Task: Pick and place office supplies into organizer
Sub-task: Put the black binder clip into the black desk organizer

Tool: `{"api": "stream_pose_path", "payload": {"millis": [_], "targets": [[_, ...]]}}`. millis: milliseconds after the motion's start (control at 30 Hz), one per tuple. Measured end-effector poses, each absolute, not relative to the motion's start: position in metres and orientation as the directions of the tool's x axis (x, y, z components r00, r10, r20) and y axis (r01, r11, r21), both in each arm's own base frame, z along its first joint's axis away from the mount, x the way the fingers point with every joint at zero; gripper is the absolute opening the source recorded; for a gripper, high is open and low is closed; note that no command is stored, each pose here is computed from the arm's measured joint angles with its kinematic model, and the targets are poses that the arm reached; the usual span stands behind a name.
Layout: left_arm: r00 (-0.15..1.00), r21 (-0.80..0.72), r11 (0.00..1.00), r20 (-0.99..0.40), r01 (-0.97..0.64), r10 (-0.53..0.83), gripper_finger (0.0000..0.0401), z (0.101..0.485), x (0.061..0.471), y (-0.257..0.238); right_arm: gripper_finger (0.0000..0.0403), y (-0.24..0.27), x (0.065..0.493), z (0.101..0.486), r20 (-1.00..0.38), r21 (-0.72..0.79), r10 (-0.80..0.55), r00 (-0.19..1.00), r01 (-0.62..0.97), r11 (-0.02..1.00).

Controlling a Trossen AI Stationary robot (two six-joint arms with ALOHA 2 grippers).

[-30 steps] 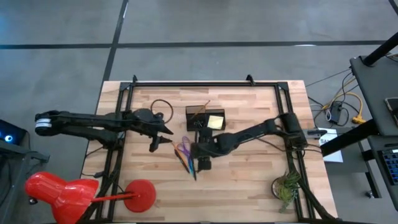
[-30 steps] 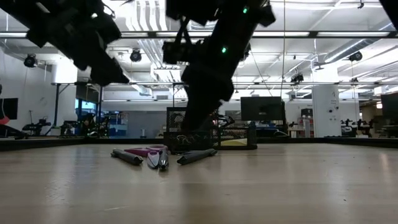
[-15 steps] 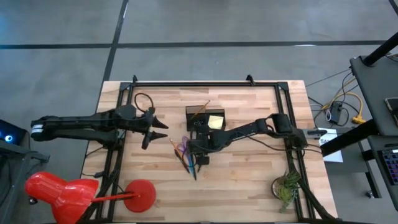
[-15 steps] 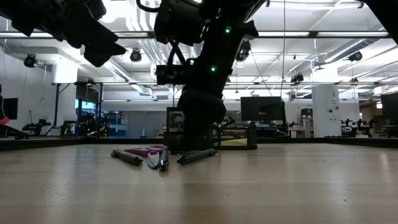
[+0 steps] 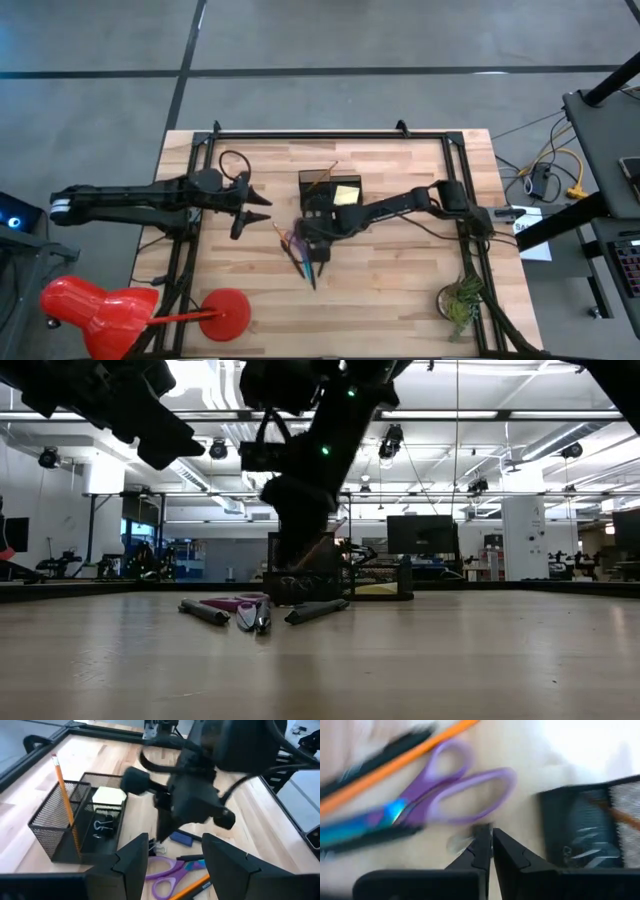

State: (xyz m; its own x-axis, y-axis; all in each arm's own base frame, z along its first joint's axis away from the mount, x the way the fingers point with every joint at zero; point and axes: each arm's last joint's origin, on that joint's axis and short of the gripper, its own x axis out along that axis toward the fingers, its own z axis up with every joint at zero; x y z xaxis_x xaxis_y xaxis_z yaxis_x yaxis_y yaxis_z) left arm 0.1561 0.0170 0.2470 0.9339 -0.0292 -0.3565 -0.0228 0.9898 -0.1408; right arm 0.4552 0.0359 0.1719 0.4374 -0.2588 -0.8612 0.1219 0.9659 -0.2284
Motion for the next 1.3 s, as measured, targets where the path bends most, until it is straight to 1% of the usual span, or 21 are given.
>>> {"api": "stream_pose_path", "payload": {"millis": [100,167,300,400,467,533,600,733,833,900,1000,1100,1200,1300], "targets": [[0.935,-0.135,0.990,-0.355,-0.032,-0.018,0.0170,0.248,0.157,0.017,0.0008,0.031,0.458,0.196,-0.824,-0.224,-0.291,0.486,0.192,0.955],[0.935,-0.135,0.990,-0.355,-0.032,-0.018,0.0170,0.248,0.157,0.017,0.0008,0.029,0.458,0.207,-0.821,-0.225,-0.296,0.487,0.200,0.954],[0.934,-0.135,0.990,-0.358,-0.032,-0.018,0.0170,0.248,0.157,0.018,0.0008,0.025,0.453,0.208,-0.885,-0.151,-0.201,0.420,0.150,0.977],[0.928,-0.136,0.990,-0.371,-0.034,-0.019,0.0170,0.245,0.159,0.018,0.0016,0.038,0.451,0.205,-0.895,-0.142,-0.159,0.416,0.071,0.987],[0.926,-0.137,0.990,-0.377,-0.035,-0.019,0.0170,0.244,0.159,0.018,0.0034,0.053,0.451,0.198,-0.902,-0.155,-0.141,0.409,-0.002,0.988],[0.923,-0.138,0.990,-0.384,-0.036,-0.020,0.0170,0.243,0.161,0.018,0.0059,0.062,0.450,0.186,-0.914,-0.158,-0.133,0.384,-0.034,0.987],[0.920,-0.139,0.990,-0.392,-0.037,-0.020,0.0170,0.242,0.162,0.018,0.0091,0.063,0.452,0.181,-0.913,-0.162,-0.141,0.383,-0.023,0.987],[0.912,-0.141,0.989,-0.410,-0.040,-0.021,0.0170,0.239,0.164,0.018,0.0151,0.054,0.456,0.171,-0.907,-0.214,-0.203,0.368,0.011,0.977],[0.909,-0.142,0.989,-0.417,-0.041,-0.022,0.0170,0.237,0.166,0.019,0.0183,0.053,0.457,0.160,-0.915,-0.212,-0.207,0.346,0.024,0.977],[0.906,-0.143,0.989,-0.423,-0.042,-0.023,0.0170,0.237,0.166,0.019,0.0195,0.049,0.458,0.160,-0.920,-0.190,-0.189,0.344,0.030,0.981],[0.905,-0.143,0.989,-0.425,-0.043,-0.022,0.0170,0.236,0.167,0.019,0.0199,0.046,0.460,0.154,-0.918,-0.201,-0.202,0.342,0.038,0.979],[0.906,-0.143,0.989,-0.423,-0.042,-0.022,0.0170,0.237,0.166,0.019,0.0192,0.046,0.462,0.150,-0.913,-0.206,-0.210,0.350,0.048,0.977],[0.906,-0.142,0.989,-0.422,-0.042,-0.022,0.0170,0.237,0.166,0.019,0.0178,0.042,0.463,0.150,-0.910,-0.211,-0.218,0.353,0.060,0.976],[0.905,-0.143,0.989,-0.425,-0.043,-0.023,0.0170,0.236,0.166,0.019,0.0151,0.036,0.464,0.145,-0.912,-0.229,-0.234,0.337,0.055,0.972]]}}
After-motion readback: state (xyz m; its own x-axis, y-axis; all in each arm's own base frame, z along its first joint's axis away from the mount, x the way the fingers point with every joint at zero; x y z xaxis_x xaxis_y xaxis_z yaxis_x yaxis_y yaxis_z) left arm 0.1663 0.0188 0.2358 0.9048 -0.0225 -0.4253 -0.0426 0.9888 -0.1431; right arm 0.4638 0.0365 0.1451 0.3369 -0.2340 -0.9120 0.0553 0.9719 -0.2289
